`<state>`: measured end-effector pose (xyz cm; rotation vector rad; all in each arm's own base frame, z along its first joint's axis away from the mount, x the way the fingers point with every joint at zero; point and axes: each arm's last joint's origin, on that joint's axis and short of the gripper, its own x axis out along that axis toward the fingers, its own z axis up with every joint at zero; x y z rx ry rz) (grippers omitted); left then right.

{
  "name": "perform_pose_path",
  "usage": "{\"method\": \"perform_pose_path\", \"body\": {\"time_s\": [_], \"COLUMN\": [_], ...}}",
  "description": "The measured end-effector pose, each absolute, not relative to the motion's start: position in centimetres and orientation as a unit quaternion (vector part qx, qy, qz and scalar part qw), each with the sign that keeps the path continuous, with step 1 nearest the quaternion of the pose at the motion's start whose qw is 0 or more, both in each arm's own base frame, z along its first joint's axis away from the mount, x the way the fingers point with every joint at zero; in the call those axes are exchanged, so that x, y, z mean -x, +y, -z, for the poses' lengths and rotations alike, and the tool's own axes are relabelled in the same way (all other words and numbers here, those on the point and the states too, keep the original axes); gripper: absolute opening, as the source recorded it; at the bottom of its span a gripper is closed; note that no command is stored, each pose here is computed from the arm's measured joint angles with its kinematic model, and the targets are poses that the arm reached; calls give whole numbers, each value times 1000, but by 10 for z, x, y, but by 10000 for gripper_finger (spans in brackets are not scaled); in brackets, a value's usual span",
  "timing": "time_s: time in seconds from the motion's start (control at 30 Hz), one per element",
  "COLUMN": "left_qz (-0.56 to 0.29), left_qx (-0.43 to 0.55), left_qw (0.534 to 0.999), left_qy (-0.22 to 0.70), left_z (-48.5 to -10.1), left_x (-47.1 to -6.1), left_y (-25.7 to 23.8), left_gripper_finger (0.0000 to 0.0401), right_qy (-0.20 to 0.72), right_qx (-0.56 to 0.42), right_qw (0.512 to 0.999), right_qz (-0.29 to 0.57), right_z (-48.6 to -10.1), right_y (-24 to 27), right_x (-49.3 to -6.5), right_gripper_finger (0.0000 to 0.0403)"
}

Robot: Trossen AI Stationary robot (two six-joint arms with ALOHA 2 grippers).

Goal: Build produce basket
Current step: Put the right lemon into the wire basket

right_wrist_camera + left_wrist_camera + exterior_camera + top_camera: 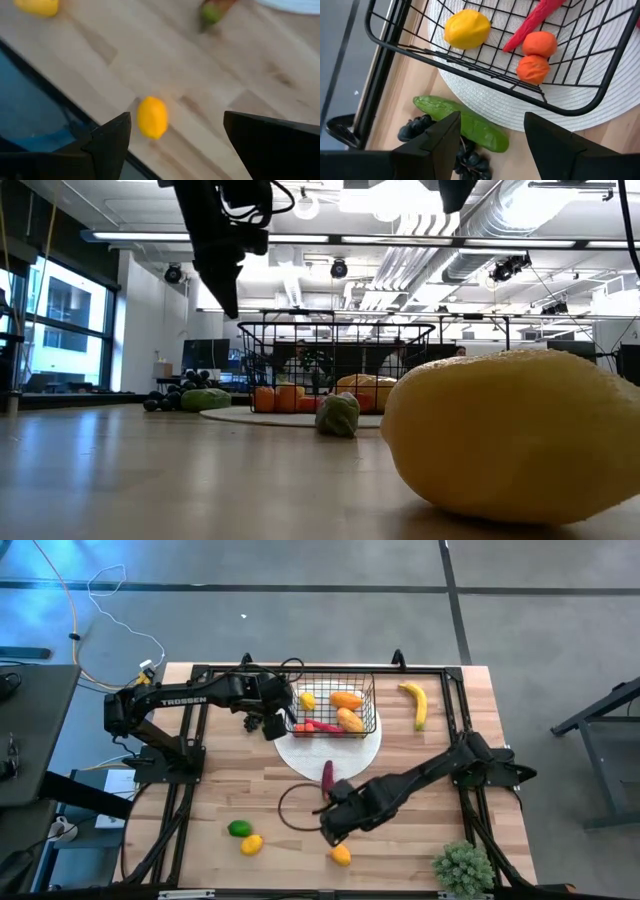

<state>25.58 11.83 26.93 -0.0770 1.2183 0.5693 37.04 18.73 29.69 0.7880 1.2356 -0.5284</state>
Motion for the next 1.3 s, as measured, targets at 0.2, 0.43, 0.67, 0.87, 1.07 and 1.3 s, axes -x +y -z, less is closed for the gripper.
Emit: {"method": "perform_pose_path", "body": {"time_s": [0.2,0.43,0.67,0.87,1.07,1.3], "left_qz": [-271,-282,-287,-288,-287,-287], "left_qx": [64,88,100,101,100,100], "left_qw": [780,761,745,744,744,744], "left_qy": [560,578,593,595,595,595], "left_z": [-269,-267,-265,-265,-265,-265], "left_x": [-255,-250,-246,-246,-246,-246], "left_y": [117,115,113,113,113,113], "left_gripper_finger": [209,209,209,209,209,209], "right_qy": [560,581,594,603,612,633], "right_qx": [-358,-339,-337,-334,-330,-335], "right_qw": [717,710,703,695,687,667], "right_qz": [210,210,197,205,212,204], "right_z": [-277,-241,-214,-194,-178,-167], "right_y": [209,229,246,254,257,259], "right_x": [-380,-389,-394,-397,-400,-401], "right_gripper_finger": [298,298,298,298,298,277]}}
